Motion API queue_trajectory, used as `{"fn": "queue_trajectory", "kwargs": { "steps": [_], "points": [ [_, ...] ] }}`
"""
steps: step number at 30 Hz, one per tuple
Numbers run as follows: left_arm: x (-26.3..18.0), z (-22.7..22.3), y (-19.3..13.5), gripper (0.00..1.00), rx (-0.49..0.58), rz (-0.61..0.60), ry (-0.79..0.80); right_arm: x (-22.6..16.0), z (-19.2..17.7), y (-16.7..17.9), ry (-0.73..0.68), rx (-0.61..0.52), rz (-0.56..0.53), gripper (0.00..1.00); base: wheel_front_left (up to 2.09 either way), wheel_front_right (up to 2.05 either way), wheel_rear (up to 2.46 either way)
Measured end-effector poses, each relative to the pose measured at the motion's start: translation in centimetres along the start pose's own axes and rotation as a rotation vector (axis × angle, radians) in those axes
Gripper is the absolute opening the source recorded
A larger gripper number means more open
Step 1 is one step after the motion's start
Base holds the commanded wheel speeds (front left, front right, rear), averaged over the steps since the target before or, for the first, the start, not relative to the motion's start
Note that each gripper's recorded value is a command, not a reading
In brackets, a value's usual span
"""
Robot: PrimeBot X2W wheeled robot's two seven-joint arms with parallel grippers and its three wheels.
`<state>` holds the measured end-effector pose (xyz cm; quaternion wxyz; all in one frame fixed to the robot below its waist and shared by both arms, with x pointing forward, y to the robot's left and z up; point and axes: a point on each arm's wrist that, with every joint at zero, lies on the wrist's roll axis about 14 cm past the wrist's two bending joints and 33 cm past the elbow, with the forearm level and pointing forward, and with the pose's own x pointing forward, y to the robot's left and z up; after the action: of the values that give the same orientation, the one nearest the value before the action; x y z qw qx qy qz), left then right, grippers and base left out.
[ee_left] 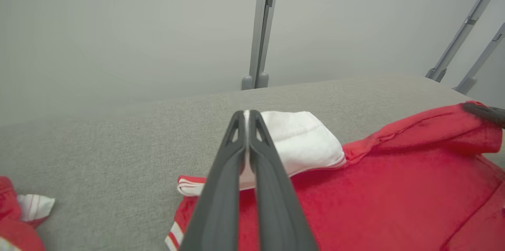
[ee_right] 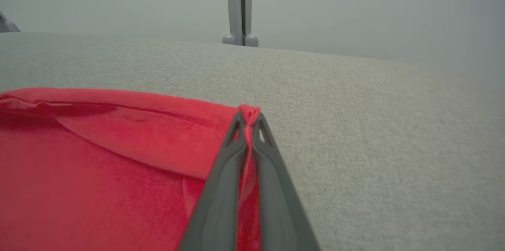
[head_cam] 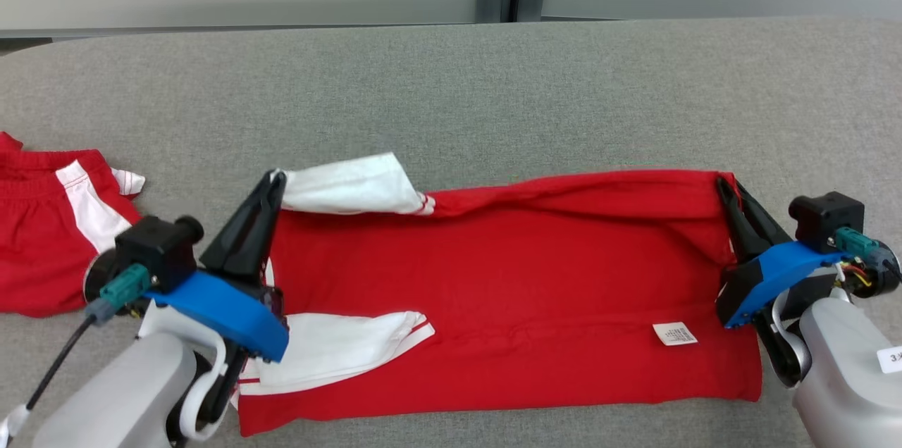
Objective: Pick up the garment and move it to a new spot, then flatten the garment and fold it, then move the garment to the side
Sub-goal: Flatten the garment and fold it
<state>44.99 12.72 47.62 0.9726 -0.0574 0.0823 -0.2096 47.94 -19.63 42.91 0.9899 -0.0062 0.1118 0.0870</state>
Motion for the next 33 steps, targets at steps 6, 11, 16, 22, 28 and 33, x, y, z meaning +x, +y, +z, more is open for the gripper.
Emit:
{"fn": "queue_trajectory", "kwargs": {
  "steps": [6, 11, 16, 22, 28, 33],
  "points": [
    [-2.8, -1.9, -0.8, 0.0, -0.052, 0.033, 0.043, -1.0, -0.6, -0.3, 0.0, 0.026, -0.024, 0.0, 0.0, 0.0, 0.0],
    [-4.1, -3.0, -1.0, 0.0, -0.09, 0.06, 0.068, -1.8, -1.4, -0.4, 0.008, 0.046, -0.04, 0.0, 0.0, 0.0, 0.0],
    [-5.3, -3.7, -0.7, 0.0, -0.115, 0.098, 0.081, -2.7, -1.8, 0.0, 0.002, 0.068, -0.045, 0.0, 0.0, 0.0, 0.0],
    [-6.2, -4.6, -1.3, 0.49, -0.148, 0.116, 0.093, -3.9, -2.2, 0.5, -0.002, 0.088, -0.048, 1.0, 0.0, 0.0, 0.0],
    [-6.1, -3.4, -1.4, 1.0, -0.179, 0.131, 0.033, -4.6, -1.2, 0.0, -0.045, 0.1, -0.067, 1.0, 0.0, 0.0, 0.0],
    [-6.1, -1.1, 0.3, 1.0, -0.151, 0.202, -0.067, -5.2, 0.1, -0.9, -0.094, 0.111, -0.093, 1.0, 0.0, 0.0, 0.0]
  ]
}}
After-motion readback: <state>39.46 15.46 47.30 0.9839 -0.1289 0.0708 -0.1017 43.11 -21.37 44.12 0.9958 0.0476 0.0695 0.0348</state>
